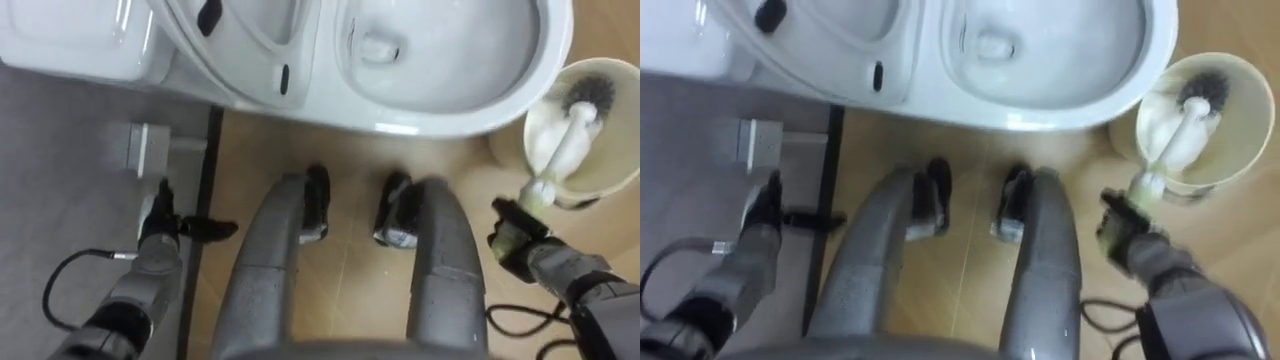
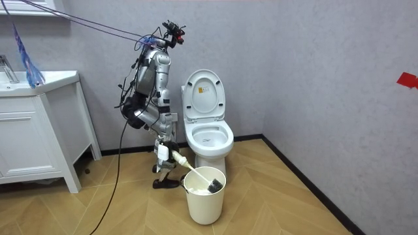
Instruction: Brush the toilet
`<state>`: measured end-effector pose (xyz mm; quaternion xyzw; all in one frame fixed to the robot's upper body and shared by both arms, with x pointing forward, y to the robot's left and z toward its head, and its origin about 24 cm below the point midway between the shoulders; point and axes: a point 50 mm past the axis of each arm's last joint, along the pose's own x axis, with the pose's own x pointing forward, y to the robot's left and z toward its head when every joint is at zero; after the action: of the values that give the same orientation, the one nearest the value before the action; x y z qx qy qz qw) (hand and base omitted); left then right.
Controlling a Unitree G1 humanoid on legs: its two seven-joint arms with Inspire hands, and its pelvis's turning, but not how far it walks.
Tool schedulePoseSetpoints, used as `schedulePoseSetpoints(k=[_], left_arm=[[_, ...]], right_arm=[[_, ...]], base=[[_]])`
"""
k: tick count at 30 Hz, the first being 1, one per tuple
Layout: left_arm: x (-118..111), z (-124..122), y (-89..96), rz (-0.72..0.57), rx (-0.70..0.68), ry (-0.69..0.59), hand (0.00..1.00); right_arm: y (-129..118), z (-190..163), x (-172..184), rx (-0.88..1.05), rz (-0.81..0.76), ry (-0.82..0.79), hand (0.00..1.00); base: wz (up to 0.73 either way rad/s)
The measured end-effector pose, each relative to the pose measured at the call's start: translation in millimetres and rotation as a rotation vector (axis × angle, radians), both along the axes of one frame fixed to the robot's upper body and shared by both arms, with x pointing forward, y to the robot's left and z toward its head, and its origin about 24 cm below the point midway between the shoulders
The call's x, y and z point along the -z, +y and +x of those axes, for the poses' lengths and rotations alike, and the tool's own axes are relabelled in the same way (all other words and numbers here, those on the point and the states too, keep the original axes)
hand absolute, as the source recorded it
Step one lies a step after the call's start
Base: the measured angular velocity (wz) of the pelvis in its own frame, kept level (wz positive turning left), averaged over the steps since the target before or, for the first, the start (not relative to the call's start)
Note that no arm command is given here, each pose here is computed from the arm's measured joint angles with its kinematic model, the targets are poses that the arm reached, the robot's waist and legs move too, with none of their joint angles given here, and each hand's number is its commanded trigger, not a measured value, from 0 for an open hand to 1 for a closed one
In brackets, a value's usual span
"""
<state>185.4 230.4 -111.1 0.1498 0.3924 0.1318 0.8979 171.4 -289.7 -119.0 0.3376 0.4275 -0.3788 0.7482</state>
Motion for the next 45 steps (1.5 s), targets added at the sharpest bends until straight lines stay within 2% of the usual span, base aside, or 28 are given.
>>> schedulePoseSetpoints(k=[7, 15, 22, 26, 30, 32, 38, 42, 45], left_arm=[[13, -24, 7.0, 0.008, -0.042, 0.07, 0.0], [11, -34, 20.7, -0.021, -0.114, 0.057, 0.0], [13, -66, 34.8, 0.044, -0.14, 0.085, 0.0], [8, -74, 33.0, 0.096, -0.107, 0.06, 0.0], [8, -86, 33.3, 0.15, -0.086, 0.073, 0.0], [3, -85, 36.2, 0.21, -0.055, 0.06, 0.0], [-14, -78, 33.1, 0.349, 0.04, -0.035, 0.0], [-25, -69, 31.3, 0.434, 0.085, -0.109, 0.0], [-41, -65, 26.3, 0.523, 0.171, -0.193, 0.0]], right_arm=[[9, -17, 11, 0.067, 0.063, 0.024, 1.0], [9, -31, 16, 0.194, 0.112, 0.004, 1.0], [2, -58, 22, 0.309, 0.112, 0.012, 1.0], [0, -84, 28, 0.31, 0.073, 0.054, 1.0], [0, -98, 31, 0.123, -0.011, 0.161, 1.0], [-2, -104, 31, -0.038, -0.093, 0.235, 1.0], [-4, -106, 31, -0.441, -0.263, 0.368, 1.0], [-4, -104, 30, -0.609, -0.341, 0.417, 1.0], [-3, -106, 30, -0.755, -0.407, 0.427, 1.0]], base=[[-0.03], [0.11], [0.12], [0.25], [0.04], [0.1], [0.07], [0.07], [0.14]])
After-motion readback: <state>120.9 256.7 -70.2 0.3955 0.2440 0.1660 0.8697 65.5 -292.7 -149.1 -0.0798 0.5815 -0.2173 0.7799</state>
